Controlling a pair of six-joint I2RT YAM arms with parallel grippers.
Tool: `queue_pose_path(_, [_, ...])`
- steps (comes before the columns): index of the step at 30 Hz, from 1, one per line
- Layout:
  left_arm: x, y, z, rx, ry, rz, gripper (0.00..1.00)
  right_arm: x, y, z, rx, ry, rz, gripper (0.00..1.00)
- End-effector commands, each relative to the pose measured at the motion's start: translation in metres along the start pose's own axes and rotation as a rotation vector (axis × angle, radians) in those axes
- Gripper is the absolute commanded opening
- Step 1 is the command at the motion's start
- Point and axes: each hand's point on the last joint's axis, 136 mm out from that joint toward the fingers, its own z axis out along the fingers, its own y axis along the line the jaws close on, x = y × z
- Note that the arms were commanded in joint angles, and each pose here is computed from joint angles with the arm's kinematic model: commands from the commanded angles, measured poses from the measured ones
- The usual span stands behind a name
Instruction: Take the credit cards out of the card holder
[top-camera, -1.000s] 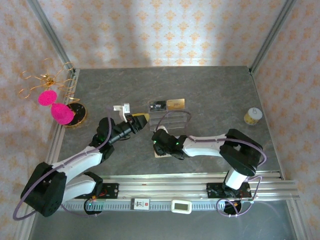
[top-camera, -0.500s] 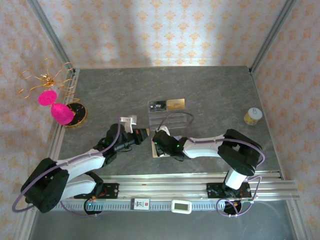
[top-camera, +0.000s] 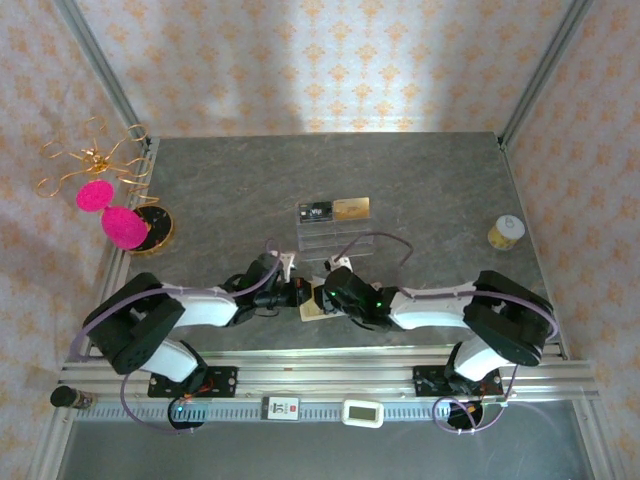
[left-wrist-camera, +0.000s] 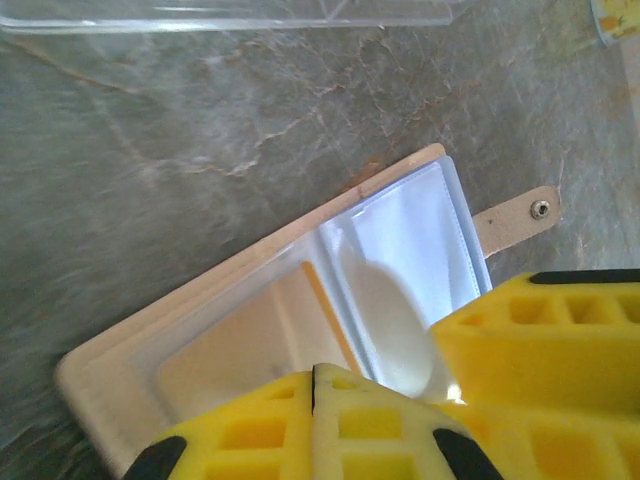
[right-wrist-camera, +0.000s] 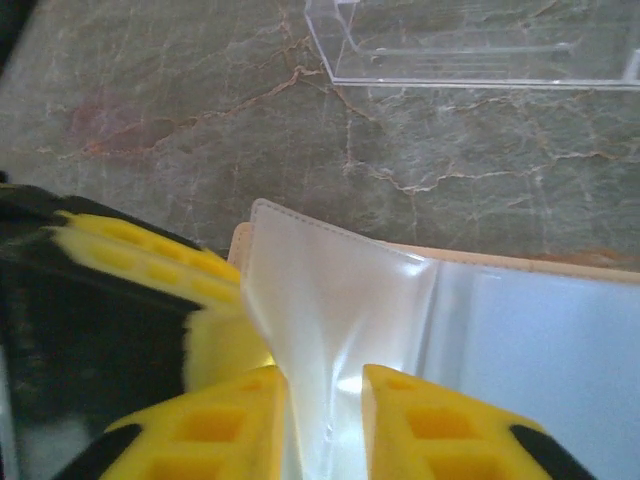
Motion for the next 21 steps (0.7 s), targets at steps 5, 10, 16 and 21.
queue_pose_path(5, [-0.004,-0.043,0.022,0.077,0.062,0.097,0.00,-0.039,-0.013,-0.051,0.021,-0.215,0.103,0.36])
queue_pose_path(10, [0.015,-0.052,0.045,0.081,0.180,0.132,0.00,-0.043,-0.031,-0.074,0.071,-0.257,0.147,0.36])
queue_pose_path(16, [0.000,-0.065,0.043,0.098,0.120,0.139,0.00,-0.045,-0.040,-0.090,0.067,-0.290,0.198,0.37])
queue_pose_path(21, [-0.030,-0.050,0.007,0.047,-0.027,0.081,0.04,-0.048,-0.032,-0.081,-0.028,-0.205,0.203,0.35])
